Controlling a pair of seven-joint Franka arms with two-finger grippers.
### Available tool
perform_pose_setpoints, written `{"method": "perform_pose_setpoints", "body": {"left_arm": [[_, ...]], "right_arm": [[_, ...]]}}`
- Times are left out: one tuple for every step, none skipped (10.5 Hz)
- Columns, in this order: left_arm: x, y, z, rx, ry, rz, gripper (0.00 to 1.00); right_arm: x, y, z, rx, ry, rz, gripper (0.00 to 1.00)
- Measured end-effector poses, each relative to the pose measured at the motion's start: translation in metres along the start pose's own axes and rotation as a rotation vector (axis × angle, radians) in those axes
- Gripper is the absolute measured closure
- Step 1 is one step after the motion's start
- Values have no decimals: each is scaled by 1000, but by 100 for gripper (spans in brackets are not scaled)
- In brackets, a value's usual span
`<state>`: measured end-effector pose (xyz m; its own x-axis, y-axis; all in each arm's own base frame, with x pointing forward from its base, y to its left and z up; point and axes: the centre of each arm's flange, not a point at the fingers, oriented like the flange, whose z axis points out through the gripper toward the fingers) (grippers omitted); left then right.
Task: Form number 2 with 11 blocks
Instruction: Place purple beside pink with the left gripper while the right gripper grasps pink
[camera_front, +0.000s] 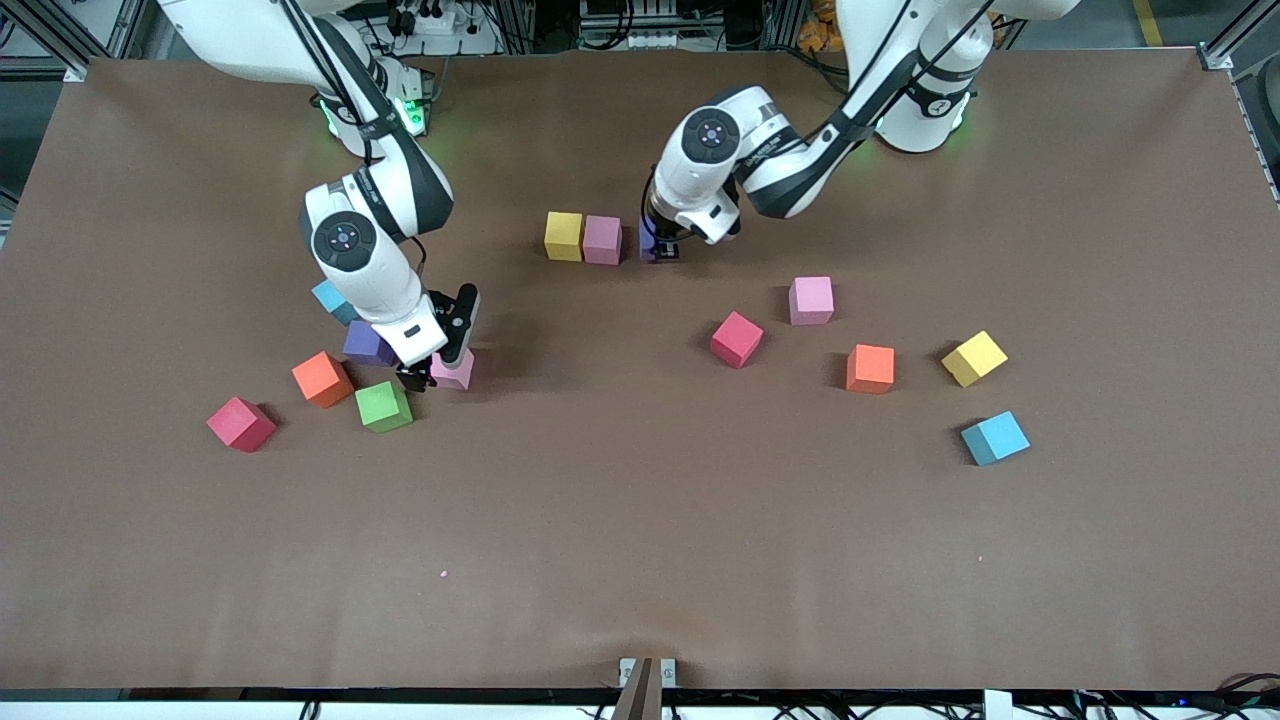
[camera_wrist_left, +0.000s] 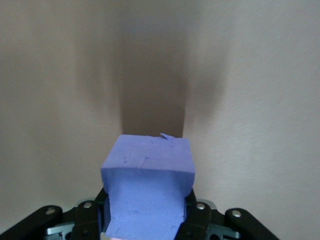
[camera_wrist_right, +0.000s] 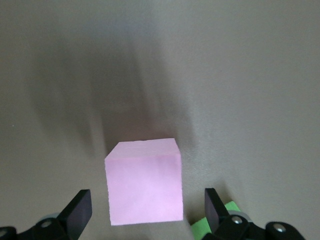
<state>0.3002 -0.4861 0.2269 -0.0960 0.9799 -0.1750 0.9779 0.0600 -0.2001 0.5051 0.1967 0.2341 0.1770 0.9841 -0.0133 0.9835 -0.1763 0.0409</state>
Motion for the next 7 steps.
{"method": "perform_pose_setpoints", "body": {"left_arm": [[-4,-9,4,-6,11,34,44],[-6,-13,7,-12,20,61,44],[-6,-14,10,-13,22,72,44],[-7,-8,12,-14,17,66,44],[-6,2,13,-19,12,53,44],[-8,14,14,-27,8,42,44],[-10,23,17,-32,6,34,44]], "right_arm": [[0,-2,7,10,-4,-2,0],[1,-2,13,10,-1,-2,0],[1,-3,21,7,5,-3,0],[1,-4,30,11,5,-3,0],[0,-5,37,19,3,-1,0],[-2,-4,43,20,4,3,0],[-5,-2,46,15,9,8,1]]}}
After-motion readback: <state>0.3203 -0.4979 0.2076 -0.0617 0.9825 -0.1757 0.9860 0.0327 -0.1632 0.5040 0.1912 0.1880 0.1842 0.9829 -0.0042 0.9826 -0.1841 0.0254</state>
